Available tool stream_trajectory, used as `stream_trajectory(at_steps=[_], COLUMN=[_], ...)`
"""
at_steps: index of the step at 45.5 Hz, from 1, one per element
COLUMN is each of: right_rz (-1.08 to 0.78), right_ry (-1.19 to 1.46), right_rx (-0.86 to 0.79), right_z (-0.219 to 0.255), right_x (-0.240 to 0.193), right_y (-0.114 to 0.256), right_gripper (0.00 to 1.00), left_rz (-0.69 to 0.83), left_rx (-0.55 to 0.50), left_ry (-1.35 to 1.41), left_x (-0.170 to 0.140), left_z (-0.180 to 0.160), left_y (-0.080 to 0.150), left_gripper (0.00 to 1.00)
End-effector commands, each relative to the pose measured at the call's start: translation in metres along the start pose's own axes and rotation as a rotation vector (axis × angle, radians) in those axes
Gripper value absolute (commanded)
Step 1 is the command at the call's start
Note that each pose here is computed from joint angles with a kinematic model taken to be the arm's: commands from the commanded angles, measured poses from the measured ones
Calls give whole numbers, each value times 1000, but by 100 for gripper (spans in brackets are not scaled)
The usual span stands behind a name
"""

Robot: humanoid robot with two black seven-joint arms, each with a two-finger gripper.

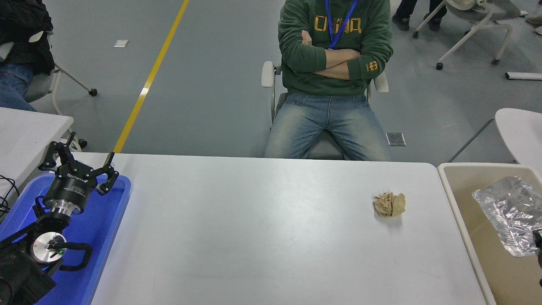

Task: Clean the table surface

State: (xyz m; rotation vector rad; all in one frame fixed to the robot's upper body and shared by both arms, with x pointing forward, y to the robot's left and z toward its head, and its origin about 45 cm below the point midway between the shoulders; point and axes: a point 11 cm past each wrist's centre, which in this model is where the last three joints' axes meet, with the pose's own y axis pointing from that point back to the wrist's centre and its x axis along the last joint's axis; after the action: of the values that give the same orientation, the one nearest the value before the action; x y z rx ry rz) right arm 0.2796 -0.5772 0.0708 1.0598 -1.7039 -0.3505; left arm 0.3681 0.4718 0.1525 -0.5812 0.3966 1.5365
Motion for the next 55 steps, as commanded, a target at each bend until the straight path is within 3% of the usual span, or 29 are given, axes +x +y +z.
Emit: stream_trajectory(at_steps=[1,4,7,10,11,12,24,31,42,55], right_rz=[8,7,5,7,5,6,9,23,-84,-267], right_ry=[-10,-26,-35,-38,-39,-41,-47,-84,-283,-369], right_rx=[-14,-18,-20,-17,-17,-17,-6,12,196,378], right_z=[0,1,1,-1,-1,-1,-7,-11,-72,-136], right_x=[-17,-17,-17,-16,-16,-15,-10,24,67,41], right_y=[-1,-1,-1,-1,-1,-1,0,3,40,84], right_gripper=[0,1,43,64,75,99,100,100,100,100], left_rz=[0,0,0,0,0,0,0,0,0,0], left_rx=[0,0,0,0,0,0,0,0,0,0], left_ry=[0,0,0,0,0,0,0,0,0,0], left_x=[0,0,0,0,0,0,0,0,0,0], left_z=[0,0,0,0,0,0,0,0,0,0], left_y=[0,0,0,0,0,0,0,0,0,0], left_gripper=[100,100,100,100,100,100,100,100,100,100])
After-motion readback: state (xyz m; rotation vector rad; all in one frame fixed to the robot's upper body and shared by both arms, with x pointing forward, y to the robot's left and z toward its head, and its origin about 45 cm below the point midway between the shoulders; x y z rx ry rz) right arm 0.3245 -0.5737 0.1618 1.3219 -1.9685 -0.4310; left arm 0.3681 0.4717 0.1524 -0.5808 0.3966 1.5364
